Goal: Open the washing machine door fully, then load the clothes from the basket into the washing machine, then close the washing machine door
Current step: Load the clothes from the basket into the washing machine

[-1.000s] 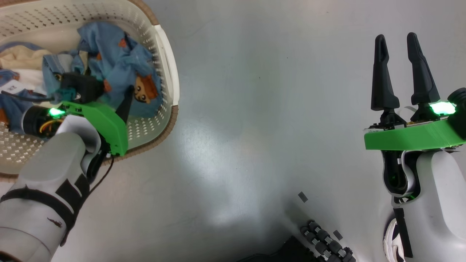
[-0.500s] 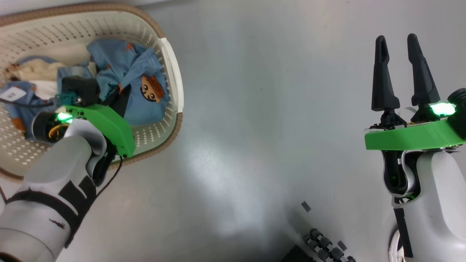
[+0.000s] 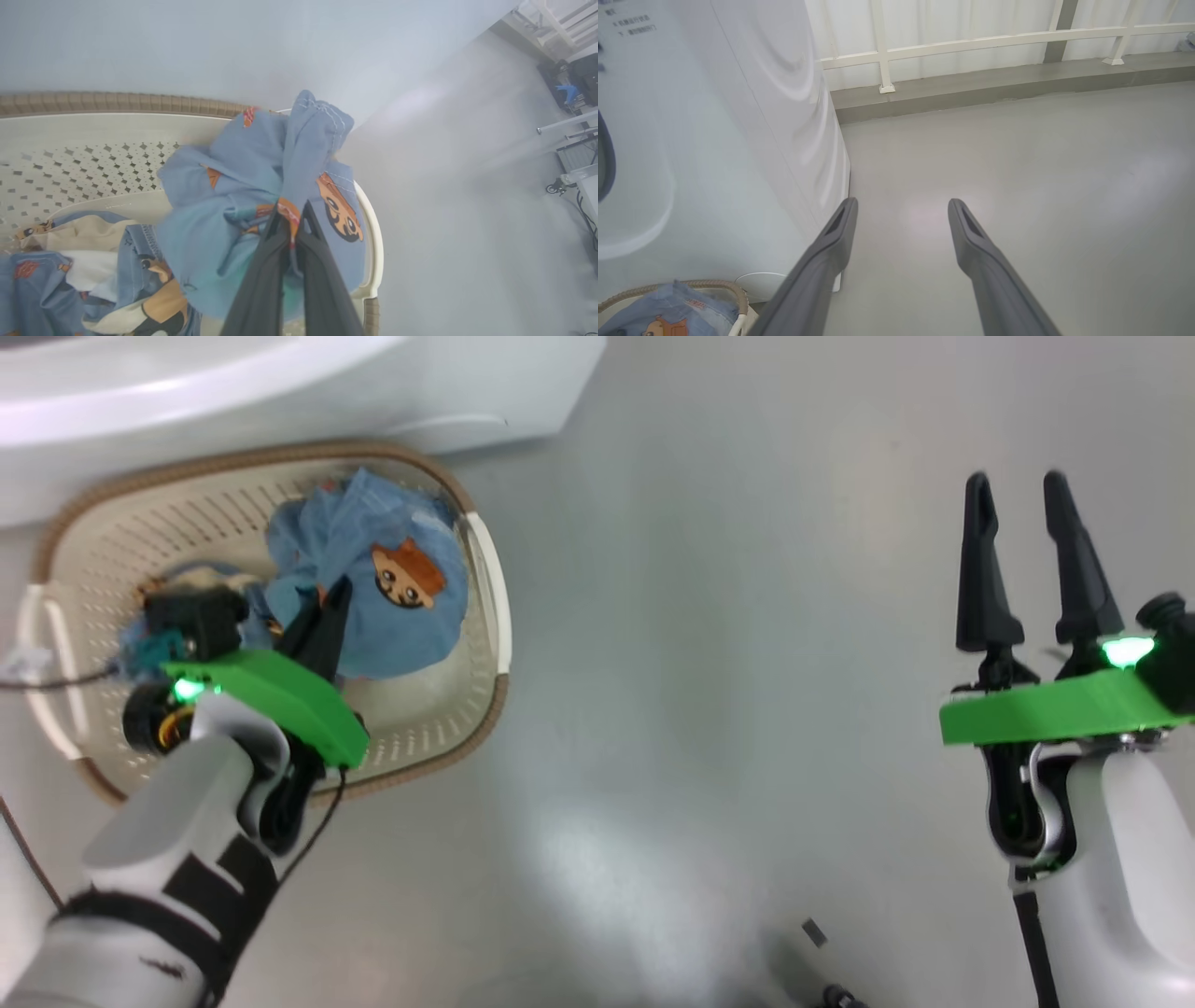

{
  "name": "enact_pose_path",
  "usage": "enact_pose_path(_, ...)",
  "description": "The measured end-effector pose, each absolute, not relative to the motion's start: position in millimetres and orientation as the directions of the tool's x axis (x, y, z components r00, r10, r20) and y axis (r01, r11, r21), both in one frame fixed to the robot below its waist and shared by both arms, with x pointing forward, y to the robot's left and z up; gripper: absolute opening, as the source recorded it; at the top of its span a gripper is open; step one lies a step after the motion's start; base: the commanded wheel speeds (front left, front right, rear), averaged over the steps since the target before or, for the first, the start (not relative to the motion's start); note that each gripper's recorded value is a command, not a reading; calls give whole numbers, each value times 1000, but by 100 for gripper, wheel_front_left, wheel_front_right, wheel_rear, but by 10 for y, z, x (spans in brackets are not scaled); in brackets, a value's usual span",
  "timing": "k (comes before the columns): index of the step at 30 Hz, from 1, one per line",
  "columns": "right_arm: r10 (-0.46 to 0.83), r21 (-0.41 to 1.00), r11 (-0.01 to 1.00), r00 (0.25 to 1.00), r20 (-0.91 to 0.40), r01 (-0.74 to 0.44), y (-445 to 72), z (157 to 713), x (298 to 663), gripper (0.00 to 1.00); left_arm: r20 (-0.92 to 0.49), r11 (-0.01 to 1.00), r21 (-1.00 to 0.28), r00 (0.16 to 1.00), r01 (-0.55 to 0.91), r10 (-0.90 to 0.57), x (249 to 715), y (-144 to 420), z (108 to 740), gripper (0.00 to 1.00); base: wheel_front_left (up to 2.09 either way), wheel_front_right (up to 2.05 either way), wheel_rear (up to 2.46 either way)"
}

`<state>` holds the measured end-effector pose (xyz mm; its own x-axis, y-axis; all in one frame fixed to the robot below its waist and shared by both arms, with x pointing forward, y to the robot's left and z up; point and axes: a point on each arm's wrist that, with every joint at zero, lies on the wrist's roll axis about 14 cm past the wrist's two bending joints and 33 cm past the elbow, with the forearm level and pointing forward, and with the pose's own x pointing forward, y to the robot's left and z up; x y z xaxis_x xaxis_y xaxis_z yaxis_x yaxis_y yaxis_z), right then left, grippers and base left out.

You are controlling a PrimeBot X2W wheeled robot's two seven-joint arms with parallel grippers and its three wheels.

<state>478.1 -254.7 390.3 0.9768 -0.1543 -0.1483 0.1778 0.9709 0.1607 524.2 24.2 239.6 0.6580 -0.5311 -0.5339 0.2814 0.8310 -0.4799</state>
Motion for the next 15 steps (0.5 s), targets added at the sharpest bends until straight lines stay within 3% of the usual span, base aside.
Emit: enact_pose_path(15, -131, 181, 972, 986, -102, 148, -2398, 4263, 4492, 100, -399, 861, -445, 806, 247, -438, 4917, 622, 3232, 0, 0, 0, 0)
